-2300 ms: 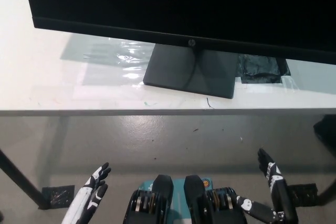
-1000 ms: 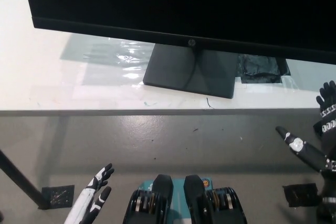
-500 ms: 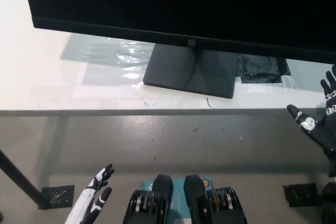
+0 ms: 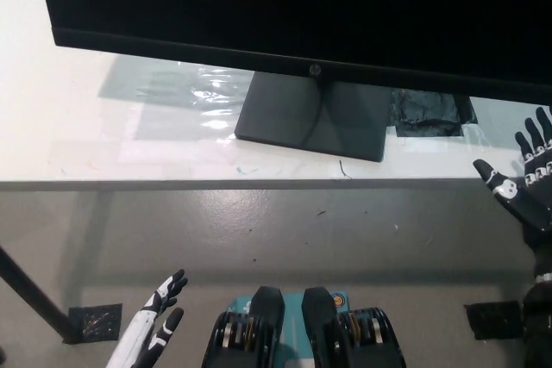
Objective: The monitor is being placed at the center of the desk and the robot uses its right hand to grab on the right side of the monitor and tilt the angle of the montior sideways.
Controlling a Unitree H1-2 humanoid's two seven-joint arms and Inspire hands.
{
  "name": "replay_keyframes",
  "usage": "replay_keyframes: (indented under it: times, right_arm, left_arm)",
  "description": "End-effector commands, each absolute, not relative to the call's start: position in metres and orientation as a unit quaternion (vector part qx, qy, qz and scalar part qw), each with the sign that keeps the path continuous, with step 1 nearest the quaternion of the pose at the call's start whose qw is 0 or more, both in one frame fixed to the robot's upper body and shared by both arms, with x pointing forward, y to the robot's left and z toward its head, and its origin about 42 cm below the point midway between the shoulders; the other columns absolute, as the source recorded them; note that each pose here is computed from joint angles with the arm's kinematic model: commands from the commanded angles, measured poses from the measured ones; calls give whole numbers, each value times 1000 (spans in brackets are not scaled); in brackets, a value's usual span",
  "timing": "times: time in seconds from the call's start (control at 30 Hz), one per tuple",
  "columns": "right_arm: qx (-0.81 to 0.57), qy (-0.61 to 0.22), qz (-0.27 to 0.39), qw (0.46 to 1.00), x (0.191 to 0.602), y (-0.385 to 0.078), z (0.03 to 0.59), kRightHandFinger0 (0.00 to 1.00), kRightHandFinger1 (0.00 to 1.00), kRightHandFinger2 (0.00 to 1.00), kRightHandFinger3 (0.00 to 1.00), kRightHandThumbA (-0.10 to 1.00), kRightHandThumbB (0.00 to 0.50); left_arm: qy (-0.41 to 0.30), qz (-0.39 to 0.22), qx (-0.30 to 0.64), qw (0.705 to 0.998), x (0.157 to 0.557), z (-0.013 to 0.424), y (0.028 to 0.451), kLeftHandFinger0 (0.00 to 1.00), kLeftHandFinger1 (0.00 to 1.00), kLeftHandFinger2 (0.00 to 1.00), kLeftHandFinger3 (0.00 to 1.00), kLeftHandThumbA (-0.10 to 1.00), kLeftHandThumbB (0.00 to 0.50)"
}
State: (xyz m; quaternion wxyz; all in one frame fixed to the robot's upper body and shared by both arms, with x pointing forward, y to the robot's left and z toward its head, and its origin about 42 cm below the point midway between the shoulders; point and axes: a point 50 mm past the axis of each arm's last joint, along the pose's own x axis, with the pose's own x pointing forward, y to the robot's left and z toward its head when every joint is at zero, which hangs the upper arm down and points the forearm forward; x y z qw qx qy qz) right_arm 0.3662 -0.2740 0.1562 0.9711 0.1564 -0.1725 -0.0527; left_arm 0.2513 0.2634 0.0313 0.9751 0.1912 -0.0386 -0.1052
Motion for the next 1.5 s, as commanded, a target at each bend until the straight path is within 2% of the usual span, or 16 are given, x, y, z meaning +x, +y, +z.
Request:
replay_keyframes:
  times: [0.0, 0.23, 0.63, 0.7, 0.93, 1.23, 1.4, 1.47]
  right_arm:
    - [173, -196, -31, 965, 381, -273, 170, 1000, 1000, 1000, 1000, 1000, 264]
    - [178, -180, -36, 967, 389, -273, 161, 1000, 1000, 1000, 1000, 1000, 278]
    - [199, -176, -36, 963, 409, -280, 164, 1000, 1000, 1000, 1000, 1000, 259]
    - [210, -173, -36, 962, 418, -284, 167, 1000, 1000, 1000, 1000, 1000, 273]
    - [217, -176, -30, 960, 423, -284, 170, 1000, 1000, 1000, 1000, 1000, 254]
    - [228, -168, -28, 959, 429, -282, 170, 1000, 1000, 1000, 1000, 1000, 279]
    - [237, -174, -29, 955, 440, -284, 181, 1000, 1000, 1000, 1000, 1000, 269]
    - [240, -184, -26, 953, 447, -286, 191, 1000, 1000, 1000, 1000, 1000, 249]
  left_arm:
    - [-74, -102, 200, 972, 255, 43, 270, 1000, 1000, 1000, 1000, 1000, 278]
    - [-75, -102, 202, 971, 256, 44, 271, 1000, 1000, 1000, 1000, 1000, 276]
    - [-75, -102, 199, 972, 256, 44, 271, 1000, 1000, 1000, 1000, 1000, 265]
    - [-75, -102, 197, 972, 256, 44, 270, 1000, 1000, 1000, 1000, 1000, 260]
    - [-74, -103, 195, 973, 258, 44, 271, 1000, 1000, 1000, 1000, 1000, 280]
    - [-72, -104, 194, 973, 257, 43, 271, 1000, 1000, 1000, 1000, 1000, 274]
    - [-71, -102, 193, 973, 256, 42, 271, 1000, 1000, 1000, 1000, 1000, 281]
    - [-71, -101, 194, 973, 256, 43, 271, 1000, 1000, 1000, 1000, 1000, 277]
